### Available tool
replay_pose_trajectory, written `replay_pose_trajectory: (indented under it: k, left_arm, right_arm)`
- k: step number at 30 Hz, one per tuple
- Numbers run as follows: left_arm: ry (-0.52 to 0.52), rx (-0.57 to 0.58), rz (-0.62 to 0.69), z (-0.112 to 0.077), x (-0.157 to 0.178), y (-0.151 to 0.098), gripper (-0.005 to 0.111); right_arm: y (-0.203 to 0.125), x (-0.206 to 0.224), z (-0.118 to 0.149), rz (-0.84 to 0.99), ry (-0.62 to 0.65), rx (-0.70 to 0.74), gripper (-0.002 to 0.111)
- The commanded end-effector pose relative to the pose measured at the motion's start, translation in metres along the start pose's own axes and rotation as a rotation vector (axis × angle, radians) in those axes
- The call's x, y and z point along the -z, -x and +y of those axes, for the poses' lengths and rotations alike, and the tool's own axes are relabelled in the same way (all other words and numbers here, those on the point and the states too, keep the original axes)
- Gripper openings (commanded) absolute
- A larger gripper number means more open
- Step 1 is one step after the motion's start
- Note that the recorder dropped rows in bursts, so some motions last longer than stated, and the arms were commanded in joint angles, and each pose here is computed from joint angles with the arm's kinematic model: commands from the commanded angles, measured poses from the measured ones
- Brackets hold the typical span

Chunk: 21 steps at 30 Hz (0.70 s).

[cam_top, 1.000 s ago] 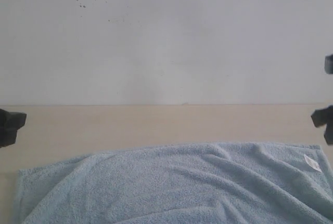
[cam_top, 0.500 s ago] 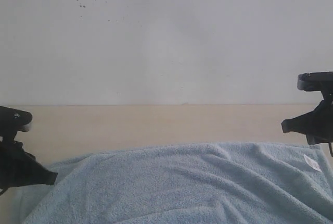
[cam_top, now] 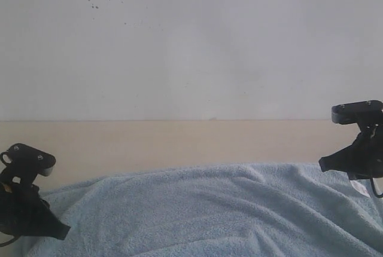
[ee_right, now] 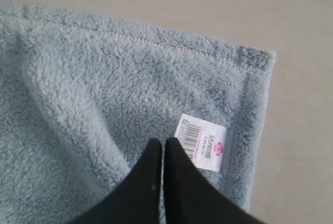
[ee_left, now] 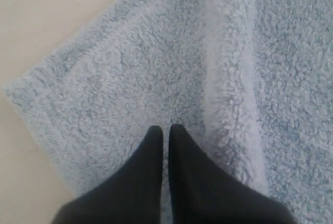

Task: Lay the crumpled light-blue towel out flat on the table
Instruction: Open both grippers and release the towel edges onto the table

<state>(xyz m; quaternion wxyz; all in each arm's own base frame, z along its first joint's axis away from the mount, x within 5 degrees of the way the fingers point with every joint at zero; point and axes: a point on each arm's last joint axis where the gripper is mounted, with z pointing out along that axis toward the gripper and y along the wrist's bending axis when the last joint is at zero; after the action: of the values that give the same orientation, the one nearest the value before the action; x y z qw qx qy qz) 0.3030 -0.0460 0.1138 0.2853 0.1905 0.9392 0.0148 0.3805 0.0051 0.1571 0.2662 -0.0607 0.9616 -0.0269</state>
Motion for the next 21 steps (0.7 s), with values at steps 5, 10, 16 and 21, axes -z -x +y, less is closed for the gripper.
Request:
replay_pose_trajectory:
  k: [5,10,16,21]
  left_arm:
    - [0.026,-0.02,-0.038,0.002,-0.01,0.001,0.004]
    - [0.058,-0.04,-0.096,0.004,-0.013,0.005,0.004]
    - [0.064,-0.093,-0.08,0.003,-0.028,-0.002,0.004]
    - [0.076,-0.079,-0.088,0.004,-0.035,-0.003,0.004]
  right_arm:
    - [0.002,0.001,-0.001,-0.015,-0.003,0.011,0.001]
    - [0.002,0.001,-0.001,-0.019,-0.003,0.011,0.001]
    - [0.002,0.001,-0.001,-0.019,-0.003,0.011,0.001]
    - [0.002,0.001,-0.001,-0.019,-0.003,0.011,0.001]
